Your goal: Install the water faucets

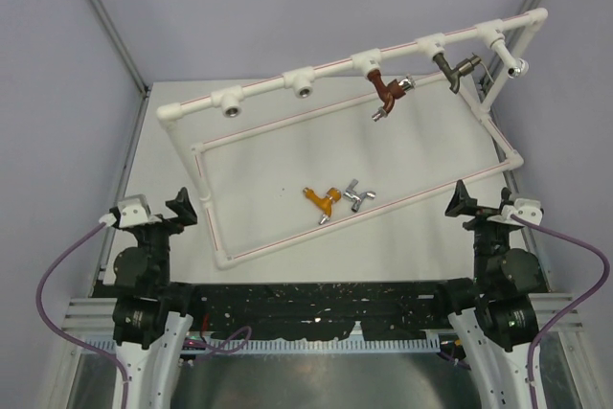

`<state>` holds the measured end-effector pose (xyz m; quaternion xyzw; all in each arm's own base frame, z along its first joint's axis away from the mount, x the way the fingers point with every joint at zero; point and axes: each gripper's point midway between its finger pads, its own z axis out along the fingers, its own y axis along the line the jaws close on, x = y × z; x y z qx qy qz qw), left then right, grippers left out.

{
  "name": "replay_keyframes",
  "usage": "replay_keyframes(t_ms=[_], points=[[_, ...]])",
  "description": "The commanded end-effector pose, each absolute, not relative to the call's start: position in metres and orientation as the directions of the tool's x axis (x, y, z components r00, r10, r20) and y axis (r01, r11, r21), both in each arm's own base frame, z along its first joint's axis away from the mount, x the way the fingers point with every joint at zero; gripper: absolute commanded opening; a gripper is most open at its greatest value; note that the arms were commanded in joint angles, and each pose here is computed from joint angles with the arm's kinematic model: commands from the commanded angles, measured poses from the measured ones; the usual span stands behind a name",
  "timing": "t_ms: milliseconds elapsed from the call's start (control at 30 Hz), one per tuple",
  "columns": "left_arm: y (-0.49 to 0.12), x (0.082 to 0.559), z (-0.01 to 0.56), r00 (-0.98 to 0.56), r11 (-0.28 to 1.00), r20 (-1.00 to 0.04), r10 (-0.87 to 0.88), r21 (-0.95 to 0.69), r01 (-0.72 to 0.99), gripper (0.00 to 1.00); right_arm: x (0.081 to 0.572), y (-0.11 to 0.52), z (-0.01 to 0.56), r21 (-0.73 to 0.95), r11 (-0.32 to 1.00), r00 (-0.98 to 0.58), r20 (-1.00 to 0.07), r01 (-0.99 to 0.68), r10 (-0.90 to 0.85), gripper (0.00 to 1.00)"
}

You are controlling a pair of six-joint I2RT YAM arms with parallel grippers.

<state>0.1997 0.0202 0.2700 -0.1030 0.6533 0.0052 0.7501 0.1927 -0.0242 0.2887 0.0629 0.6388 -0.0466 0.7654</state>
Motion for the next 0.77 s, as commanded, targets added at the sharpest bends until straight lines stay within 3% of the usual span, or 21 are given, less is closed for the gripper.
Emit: replay_keyframes(t_ms=[0, 733], points=[[0.032, 0.158, 0.305, 0.384, 0.975, -0.917, -0.107, -0.172, -0.139, 1.0, 0.156, -0.047, 0.323, 0.15, 0.964, 0.399, -0.916, 0.221, 0.051, 0.95], [0.018, 0.159, 0.308, 0.419, 0.986, -0.9, -0.116, -0.155, -0.059, 1.0, 0.163, -0.047, 0.309, 0.125, 0.964, 0.359, -0.933, 0.235, 0.033, 0.95]])
